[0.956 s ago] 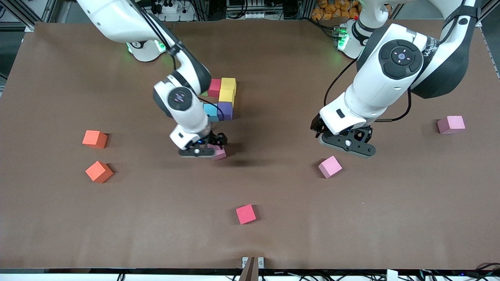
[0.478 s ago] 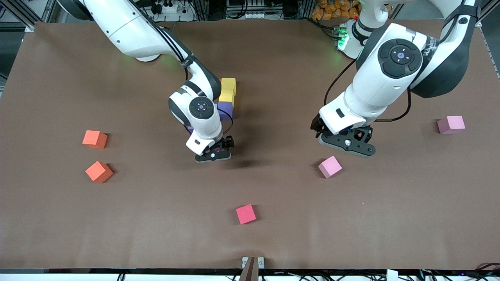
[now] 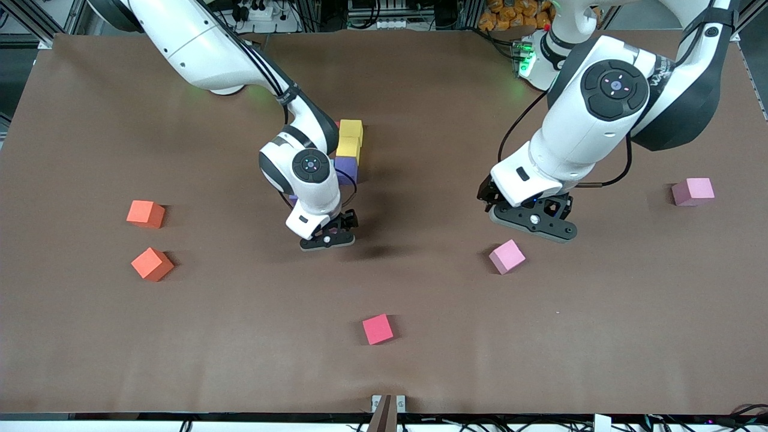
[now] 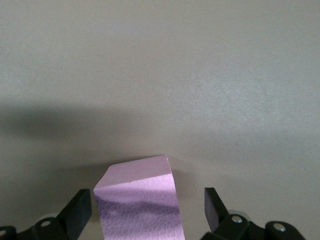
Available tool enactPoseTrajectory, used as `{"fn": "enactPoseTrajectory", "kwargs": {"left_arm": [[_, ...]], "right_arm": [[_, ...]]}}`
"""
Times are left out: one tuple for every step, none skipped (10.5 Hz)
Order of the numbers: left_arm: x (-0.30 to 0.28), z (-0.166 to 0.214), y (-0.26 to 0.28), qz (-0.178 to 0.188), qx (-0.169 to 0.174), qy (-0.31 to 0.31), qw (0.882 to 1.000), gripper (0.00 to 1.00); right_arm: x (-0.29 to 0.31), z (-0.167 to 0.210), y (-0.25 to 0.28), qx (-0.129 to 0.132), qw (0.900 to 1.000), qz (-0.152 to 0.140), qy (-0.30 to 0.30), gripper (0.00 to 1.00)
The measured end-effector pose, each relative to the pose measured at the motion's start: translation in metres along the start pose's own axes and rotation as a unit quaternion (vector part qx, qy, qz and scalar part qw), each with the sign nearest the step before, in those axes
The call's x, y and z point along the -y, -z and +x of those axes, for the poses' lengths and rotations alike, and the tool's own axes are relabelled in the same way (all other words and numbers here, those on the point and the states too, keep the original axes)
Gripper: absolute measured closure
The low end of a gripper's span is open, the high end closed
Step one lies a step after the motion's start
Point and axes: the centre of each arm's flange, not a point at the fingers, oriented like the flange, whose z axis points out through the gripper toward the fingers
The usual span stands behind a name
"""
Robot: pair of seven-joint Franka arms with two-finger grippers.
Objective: Form number 2 with 11 blocks
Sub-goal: 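Carry the pink cube back toward the row with the right gripper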
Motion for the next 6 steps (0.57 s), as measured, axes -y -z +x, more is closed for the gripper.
{"fn": "enactPoseTrajectory", "kwargs": {"left_arm": [[0.000, 0.000, 0.000, 0.000, 0.000, 0.000, 1.000, 0.00], [0.000, 0.000, 0.000, 0.000, 0.000, 0.000, 1.000, 0.00], [0.000, 0.000, 0.000, 0.000, 0.000, 0.000, 1.000, 0.00], [0.000, 0.000, 0.000, 0.000, 0.000, 0.000, 1.000, 0.00], [0.000, 0.000, 0.000, 0.000, 0.000, 0.000, 1.000, 0.00], [0.000, 0.000, 0.000, 0.000, 0.000, 0.000, 1.000, 0.00]], "right_arm": [[0.000, 0.000, -0.001, 0.001, 1.000, 0.000, 0.000, 0.00], [0.000, -0.001, -0.002, 0.001, 1.000, -0.001, 0.001, 0.00], [0.000, -0.001, -0.003, 0.002, 1.000, -0.001, 0.001, 0.00], [0.000, -0.001, -0.004, 0.003, 1.000, -0.001, 0.001, 0.00], [0.001, -0.003, -0.008, 0.002, 1.000, 0.002, 0.002, 0.01], [0.002, -0.006, -0.012, -0.001, 1.000, 0.008, 0.004, 0.09]]}}
